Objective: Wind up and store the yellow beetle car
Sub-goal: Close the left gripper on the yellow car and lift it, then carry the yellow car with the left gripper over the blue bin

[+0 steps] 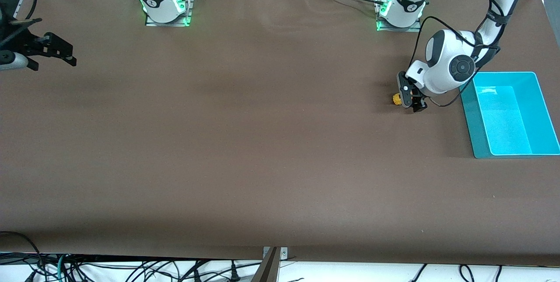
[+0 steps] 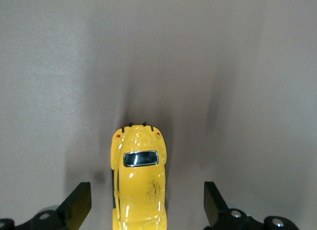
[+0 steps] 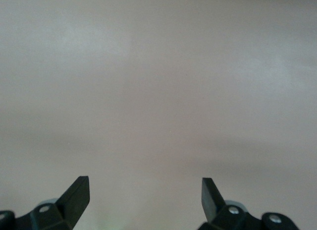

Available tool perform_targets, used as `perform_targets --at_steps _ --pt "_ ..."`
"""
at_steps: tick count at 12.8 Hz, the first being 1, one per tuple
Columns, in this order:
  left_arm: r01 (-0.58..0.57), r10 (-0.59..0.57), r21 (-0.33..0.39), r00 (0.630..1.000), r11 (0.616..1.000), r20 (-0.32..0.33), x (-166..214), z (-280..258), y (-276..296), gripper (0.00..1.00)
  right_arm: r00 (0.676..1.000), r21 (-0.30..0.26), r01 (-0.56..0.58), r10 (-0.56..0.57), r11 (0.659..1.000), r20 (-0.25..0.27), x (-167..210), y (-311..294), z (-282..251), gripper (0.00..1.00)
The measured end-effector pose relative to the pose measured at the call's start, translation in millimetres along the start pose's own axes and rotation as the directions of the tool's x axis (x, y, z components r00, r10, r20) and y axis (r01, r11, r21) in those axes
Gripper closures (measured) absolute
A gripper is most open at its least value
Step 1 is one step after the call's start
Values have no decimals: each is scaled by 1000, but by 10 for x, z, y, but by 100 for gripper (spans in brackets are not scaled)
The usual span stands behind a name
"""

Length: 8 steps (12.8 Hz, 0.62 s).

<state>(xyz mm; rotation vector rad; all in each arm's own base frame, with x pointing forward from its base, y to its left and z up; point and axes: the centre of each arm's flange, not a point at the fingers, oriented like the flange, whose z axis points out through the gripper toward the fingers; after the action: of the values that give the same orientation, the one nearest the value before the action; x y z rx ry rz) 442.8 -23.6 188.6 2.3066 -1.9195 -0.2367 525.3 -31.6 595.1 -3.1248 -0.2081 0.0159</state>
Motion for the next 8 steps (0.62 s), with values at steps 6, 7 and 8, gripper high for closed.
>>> perform_targets --at_steps 6,7,8 --pt "0 0 30 1000 1000 -10 -4 59 13 42 999 -3 -32 32 999 -35 -21 181 -165 0" --pt "3 -3 34 1000 999 -11 -15 50 4 52 999 -3 -37 37 999 -37 -27 210 -177 0" --pt "9 -8 37 1000 999 -13 -37 29 -9 54 999 -3 -39 39 999 -39 -29 220 -184 0"
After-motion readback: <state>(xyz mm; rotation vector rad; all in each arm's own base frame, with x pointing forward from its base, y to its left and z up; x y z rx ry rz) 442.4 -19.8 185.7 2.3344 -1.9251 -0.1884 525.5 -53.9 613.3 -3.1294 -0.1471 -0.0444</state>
